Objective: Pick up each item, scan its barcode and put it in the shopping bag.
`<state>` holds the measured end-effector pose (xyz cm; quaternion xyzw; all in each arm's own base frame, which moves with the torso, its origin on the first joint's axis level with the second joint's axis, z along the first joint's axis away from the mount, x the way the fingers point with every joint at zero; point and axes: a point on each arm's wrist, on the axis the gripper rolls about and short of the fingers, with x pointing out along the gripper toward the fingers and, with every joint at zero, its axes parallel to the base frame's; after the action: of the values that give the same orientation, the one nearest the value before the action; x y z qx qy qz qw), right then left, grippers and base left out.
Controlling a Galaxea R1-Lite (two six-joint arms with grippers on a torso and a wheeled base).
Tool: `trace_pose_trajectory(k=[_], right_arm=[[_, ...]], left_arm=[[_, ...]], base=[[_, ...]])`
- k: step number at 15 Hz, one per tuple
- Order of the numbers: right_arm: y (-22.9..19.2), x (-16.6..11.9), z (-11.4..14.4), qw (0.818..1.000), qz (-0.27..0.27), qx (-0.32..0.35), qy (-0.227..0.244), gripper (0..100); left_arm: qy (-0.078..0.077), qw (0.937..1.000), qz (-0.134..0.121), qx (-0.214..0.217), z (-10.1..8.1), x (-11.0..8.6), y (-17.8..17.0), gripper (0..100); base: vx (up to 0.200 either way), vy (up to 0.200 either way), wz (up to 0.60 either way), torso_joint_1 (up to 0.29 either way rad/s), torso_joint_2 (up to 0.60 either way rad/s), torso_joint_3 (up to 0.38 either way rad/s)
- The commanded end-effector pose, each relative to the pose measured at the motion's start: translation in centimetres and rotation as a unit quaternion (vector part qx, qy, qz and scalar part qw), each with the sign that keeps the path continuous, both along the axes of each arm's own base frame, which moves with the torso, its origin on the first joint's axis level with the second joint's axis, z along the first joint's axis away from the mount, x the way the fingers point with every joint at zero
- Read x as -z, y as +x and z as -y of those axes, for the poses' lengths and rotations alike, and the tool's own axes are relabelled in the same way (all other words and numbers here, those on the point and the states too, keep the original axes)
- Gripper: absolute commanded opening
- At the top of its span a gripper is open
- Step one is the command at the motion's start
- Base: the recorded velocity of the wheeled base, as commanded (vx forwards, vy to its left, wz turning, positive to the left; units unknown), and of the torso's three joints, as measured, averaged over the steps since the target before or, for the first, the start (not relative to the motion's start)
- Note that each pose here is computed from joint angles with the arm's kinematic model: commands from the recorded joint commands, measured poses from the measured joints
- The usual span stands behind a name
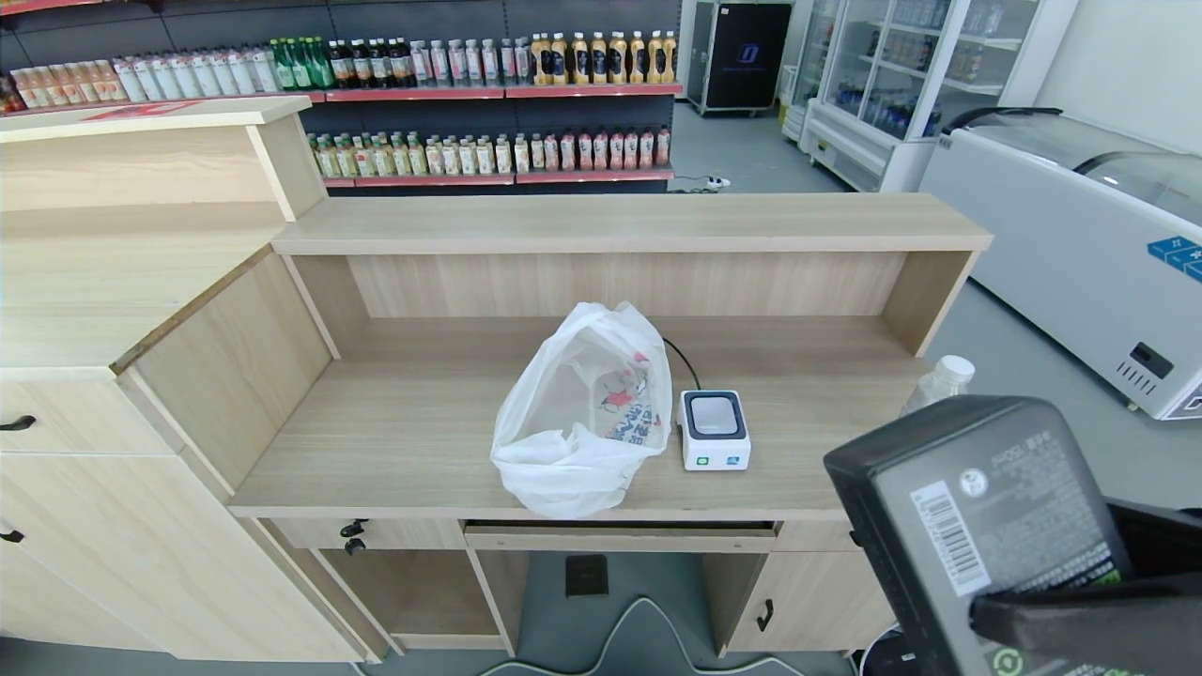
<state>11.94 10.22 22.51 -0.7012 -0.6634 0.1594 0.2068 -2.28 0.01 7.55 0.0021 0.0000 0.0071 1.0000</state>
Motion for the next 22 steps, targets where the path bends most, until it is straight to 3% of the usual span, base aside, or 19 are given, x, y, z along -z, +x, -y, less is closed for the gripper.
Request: trace_pose_trajectory(k=[1, 9, 16, 22], right_arm=[[-0.1, -0.6, -0.7, 1.000, 0.012, -0.014, 0.010, 0], [0.5, -0.6, -5.5, 0.996, -0.056, -0.017, 0.060, 0], [1.3, 0.9, -6.6, 0.996, -0.077, -0.013, 0.039, 0], [0.2, 1.0, -8.2, 0.994, -0.082, -0.056, 0.034, 0]], left_arm=[[0.000, 1.0000, 0.000, -0.001, 0.0, 0.0, 0.0, 0], [0.000, 1.0000, 0.000, -0.001, 0.0, 0.0, 0.0, 0], [0.000, 1.0000, 0.000, -0.001, 0.0, 0.0, 0.0, 0], [0.000, 1.0000, 0.000, -0.001, 0.0, 0.0, 0.0, 0]], base=[[0.000, 0.000, 0.00, 0.000, 0.00, 0.000], [0.000, 0.000, 0.00, 0.000, 0.00, 0.000], [0.000, 0.000, 0.00, 0.000, 0.00, 0.000], [0.000, 0.000, 0.00, 0.000, 0.00, 0.000]])
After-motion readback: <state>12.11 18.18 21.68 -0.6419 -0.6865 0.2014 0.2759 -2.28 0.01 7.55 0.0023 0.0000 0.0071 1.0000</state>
